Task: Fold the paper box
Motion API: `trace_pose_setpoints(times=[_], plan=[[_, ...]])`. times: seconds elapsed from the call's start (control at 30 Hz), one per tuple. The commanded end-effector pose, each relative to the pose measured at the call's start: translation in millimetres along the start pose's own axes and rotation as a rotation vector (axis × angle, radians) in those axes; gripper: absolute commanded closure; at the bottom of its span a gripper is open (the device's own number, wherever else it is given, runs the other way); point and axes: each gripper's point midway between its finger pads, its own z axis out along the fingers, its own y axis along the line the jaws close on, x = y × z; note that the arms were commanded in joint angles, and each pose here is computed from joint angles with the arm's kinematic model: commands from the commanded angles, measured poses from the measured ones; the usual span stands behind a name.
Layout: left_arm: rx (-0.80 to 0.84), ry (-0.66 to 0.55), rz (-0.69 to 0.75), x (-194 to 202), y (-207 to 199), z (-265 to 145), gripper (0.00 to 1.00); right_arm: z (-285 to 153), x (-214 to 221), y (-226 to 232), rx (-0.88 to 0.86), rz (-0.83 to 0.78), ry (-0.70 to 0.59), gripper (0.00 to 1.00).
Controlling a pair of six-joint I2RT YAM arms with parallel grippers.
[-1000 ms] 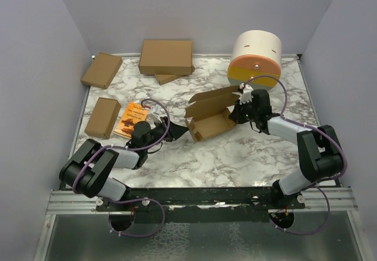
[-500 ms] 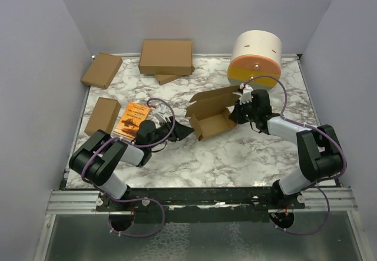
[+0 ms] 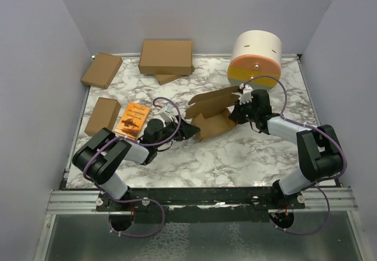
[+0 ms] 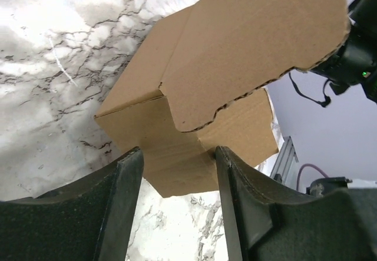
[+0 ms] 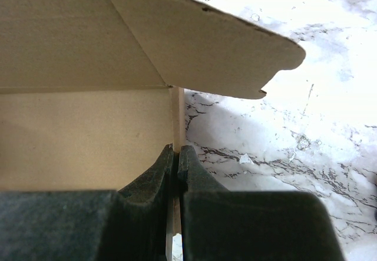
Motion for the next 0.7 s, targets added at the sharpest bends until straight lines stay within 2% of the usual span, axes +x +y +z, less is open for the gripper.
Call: trace_pose_setpoints(times=[0.0,0.4,0.67], plan=[[-0.088,-0.055,0.007,-10.7,4.0,4.2,0.43,0.4,-6.1,6.8,-0.028,0.002,-0.014,0.99],[-0.316,-0.016,0.046,-5.5,21.1,5.9,0.39,-0.5,-7.3,9.4,-0.036,-0.005,-0.018,0.99],[-0.452,-0.007,0.083,-4.5,29.5,5.1,0.39,-2.2,-10.6,12.3,-0.04,-0.016,-0.029,0.99]])
